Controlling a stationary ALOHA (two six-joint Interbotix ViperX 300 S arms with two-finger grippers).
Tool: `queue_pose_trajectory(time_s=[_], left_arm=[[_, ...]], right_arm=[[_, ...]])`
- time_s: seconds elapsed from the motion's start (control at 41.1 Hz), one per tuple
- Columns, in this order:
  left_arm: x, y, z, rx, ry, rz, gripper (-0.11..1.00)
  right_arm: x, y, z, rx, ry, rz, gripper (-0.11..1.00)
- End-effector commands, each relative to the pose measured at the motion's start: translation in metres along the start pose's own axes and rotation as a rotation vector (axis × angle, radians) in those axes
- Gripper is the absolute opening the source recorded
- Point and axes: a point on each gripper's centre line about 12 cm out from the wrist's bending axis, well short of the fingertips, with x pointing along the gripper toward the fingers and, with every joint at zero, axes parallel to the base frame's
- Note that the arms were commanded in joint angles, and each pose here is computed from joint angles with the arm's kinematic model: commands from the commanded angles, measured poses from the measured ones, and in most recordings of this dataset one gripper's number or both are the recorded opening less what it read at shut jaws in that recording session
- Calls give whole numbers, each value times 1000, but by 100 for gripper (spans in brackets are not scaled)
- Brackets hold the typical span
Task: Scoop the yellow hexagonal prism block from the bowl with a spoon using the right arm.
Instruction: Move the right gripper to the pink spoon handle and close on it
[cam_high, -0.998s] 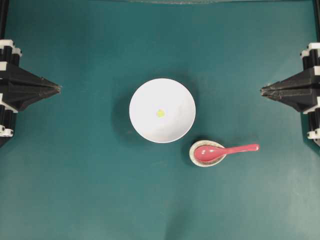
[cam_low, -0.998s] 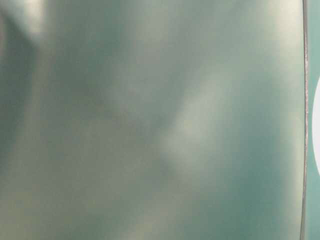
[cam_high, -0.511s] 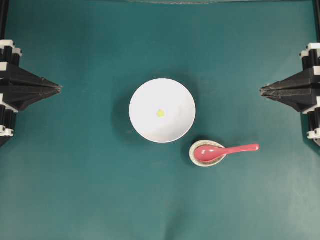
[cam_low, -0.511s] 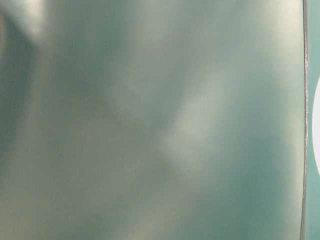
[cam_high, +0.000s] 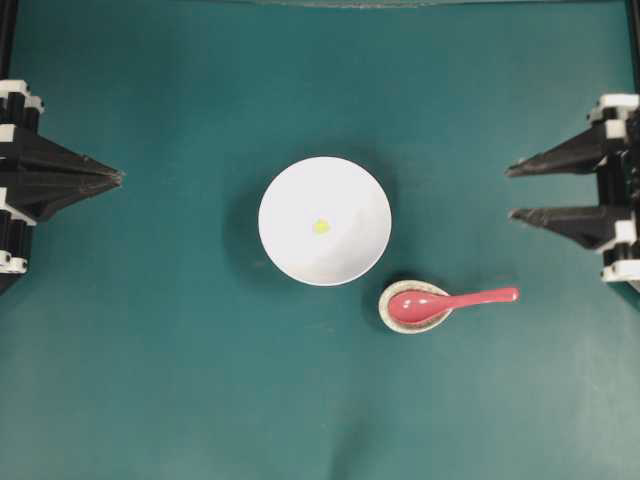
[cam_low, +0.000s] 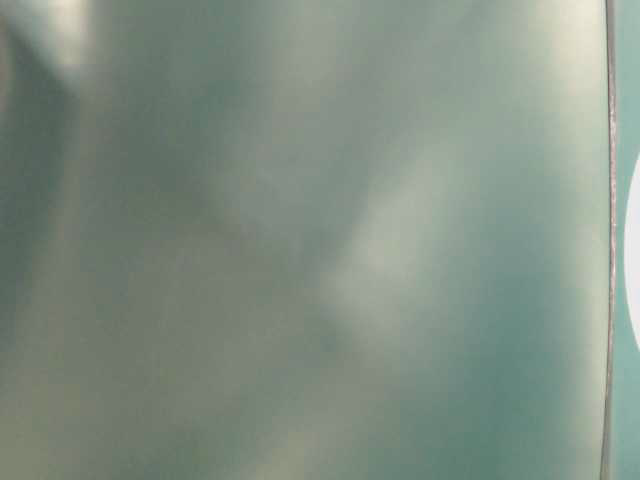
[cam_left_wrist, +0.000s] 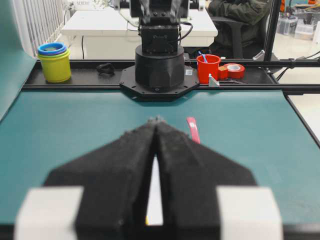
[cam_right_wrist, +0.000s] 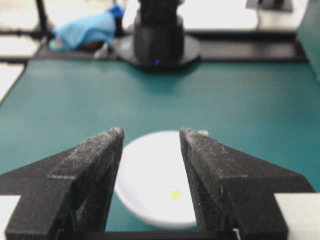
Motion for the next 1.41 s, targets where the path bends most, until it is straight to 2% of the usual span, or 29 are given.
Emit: queue_pose_trajectory(time_s=[0.0, 0.341, 0.681, 0.925, 1.095, 1.387], left_arm=[[3, 0, 10, 5, -25, 1, 1], [2, 0, 10, 5, -28, 1, 1], [2, 0, 10, 8, -26, 1, 1], [3, 0, 9, 8, -28, 1, 1], [3, 0, 9, 8, -26, 1, 1], [3, 0, 9, 8, -29, 1, 1]], right_arm=[[7, 4, -5, 9, 10, 16, 55], [23, 21, -65, 70, 79, 64, 55], [32, 43, -103, 110, 93, 98, 55], [28, 55, -130, 151, 124, 132, 55], [26, 59, -144, 141, 126, 145, 55], [26, 56, -170, 108, 182, 124, 55]])
